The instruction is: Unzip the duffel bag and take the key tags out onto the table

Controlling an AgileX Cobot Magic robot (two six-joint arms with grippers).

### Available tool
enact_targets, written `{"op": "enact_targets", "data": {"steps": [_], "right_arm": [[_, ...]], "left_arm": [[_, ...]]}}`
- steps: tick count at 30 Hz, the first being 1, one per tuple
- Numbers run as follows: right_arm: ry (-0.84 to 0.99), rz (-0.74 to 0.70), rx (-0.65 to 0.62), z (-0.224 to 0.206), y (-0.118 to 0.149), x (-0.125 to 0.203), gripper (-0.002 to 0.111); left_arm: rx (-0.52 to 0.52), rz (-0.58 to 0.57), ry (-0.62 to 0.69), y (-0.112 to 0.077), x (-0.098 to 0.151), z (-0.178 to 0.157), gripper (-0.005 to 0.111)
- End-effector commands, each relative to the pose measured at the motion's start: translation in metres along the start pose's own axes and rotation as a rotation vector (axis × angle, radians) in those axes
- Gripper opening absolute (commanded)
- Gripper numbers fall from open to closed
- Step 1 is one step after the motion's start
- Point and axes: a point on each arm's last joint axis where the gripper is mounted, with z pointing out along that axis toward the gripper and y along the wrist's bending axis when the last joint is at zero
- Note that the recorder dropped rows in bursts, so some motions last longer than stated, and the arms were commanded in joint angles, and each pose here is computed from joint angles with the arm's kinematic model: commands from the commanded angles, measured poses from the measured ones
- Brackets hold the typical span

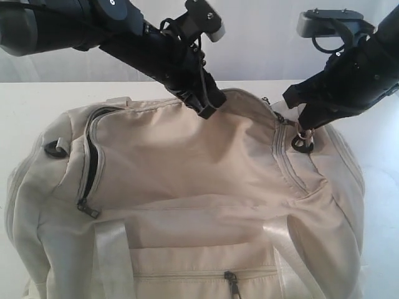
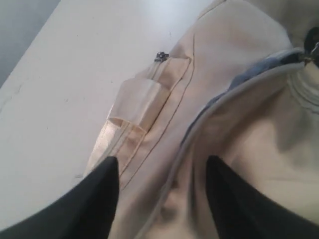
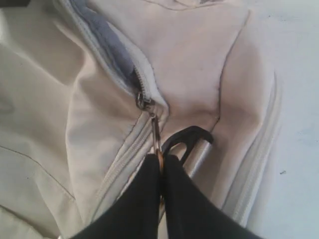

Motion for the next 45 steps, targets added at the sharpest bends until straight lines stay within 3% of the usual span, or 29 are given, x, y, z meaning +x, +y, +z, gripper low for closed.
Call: {"op": "enact_targets", "data": {"steps": [1, 5, 13, 20, 24, 30, 37, 45], "right_arm": [[0.006, 0.021, -0.017, 0.005, -0.001, 0.008, 0.0], [0.018, 0.047, -0.041, 0.012, 0.0, 0.014, 0.0], [-0.031, 0.054, -0.032, 0.012, -0.001, 0.01, 0.0], [-0.045, 0.059, -0.028, 0.012, -0.002, 0.008, 0.0], [-0.038, 0.06, -0.032, 0.012, -0.001, 0.009, 0.0], [-0.016, 0.068, -0.045, 0.012, 0.0, 0.011, 0.0], [0.007, 0.065, -0.053, 0.012, 0.001, 0.013, 0.0], [0.007, 0.055, -0.043, 0.012, 0.0, 0.013, 0.0]], "left_arm": [[-0.034, 0.072, -0.085, -0.02, -0.024, 0.001, 0.067], [0.016, 0.024, -0.092, -0.026, -0.037, 0.013, 0.062], [0.127, 0.016, 0.005, -0.029, -0.021, 0.049, 0.058], [0.124, 0.058, 0.003, -0.028, -0.019, 0.054, 0.056], [0.103, 0.027, -0.014, -0.026, -0.015, 0.065, 0.043], [0.05, -0.025, -0.068, -0.021, -0.019, 0.067, 0.0], [0.026, -0.045, -0.098, -0.019, -0.025, 0.061, 0.0], [0.014, -0.032, -0.136, -0.015, -0.04, 0.03, 0.0]]}}
